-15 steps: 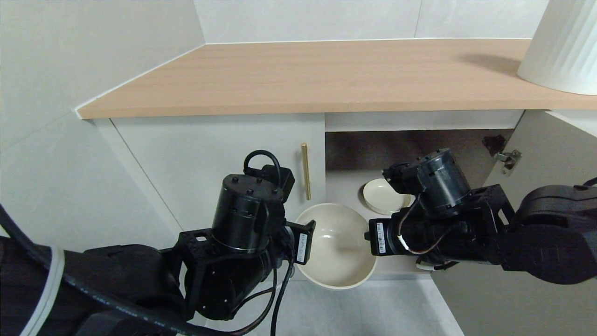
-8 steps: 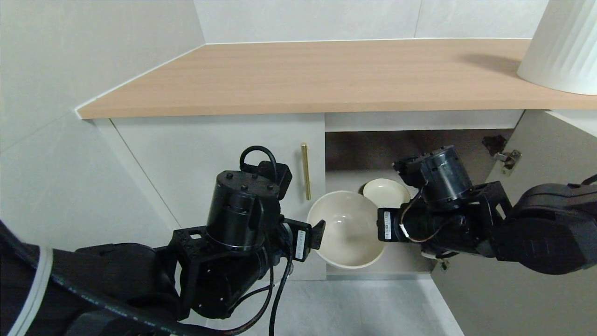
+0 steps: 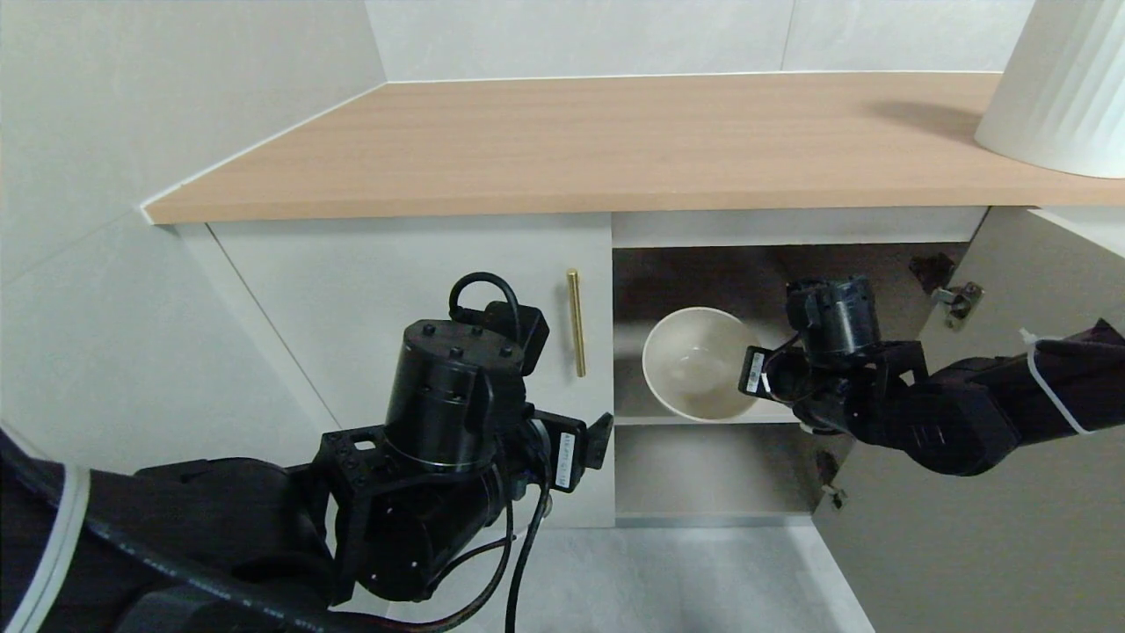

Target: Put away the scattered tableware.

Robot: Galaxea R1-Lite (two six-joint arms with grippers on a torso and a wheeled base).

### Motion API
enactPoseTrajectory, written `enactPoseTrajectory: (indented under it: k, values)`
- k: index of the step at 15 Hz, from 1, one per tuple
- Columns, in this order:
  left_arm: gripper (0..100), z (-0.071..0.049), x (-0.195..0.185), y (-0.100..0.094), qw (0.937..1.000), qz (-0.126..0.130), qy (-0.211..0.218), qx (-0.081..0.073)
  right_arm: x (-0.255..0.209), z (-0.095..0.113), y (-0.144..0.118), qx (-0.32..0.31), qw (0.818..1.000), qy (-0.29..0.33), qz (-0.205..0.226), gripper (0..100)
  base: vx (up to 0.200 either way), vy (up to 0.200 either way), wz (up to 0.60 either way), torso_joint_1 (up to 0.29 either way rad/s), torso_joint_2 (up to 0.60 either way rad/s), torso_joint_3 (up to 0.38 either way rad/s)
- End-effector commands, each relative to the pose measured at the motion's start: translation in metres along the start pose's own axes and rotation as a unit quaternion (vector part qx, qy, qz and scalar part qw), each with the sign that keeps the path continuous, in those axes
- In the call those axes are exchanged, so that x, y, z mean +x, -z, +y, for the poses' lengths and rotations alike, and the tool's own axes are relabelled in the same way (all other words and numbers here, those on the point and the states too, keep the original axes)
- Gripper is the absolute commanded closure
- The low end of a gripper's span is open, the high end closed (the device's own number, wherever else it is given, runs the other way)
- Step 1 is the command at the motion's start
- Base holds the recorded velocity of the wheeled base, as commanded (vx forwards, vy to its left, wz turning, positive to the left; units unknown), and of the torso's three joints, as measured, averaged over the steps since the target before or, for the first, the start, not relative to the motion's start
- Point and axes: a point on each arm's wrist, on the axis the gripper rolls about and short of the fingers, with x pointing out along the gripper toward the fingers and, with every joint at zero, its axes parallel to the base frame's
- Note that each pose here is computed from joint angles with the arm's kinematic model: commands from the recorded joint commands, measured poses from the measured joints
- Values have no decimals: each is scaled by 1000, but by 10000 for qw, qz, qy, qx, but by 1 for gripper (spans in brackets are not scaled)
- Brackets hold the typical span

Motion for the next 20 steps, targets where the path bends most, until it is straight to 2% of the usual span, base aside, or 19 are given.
enactPoseTrajectory:
  k: [1,11,20]
  values:
    - [0,0,1,1,10000,13,-8,4,13,-10,-4,72,9997,232,-61,100,0,0,0,0,0,0]
    - [0,0,3,2,10000,40,-28,11,70,-36,-11,371,9963,752,-213,100,0,0,0,0,0,0]
    - [0,2,5,2,10000,46,-65,0,101,-43,-16,485,9946,854,-333,100,0,0,0,0,0,0]
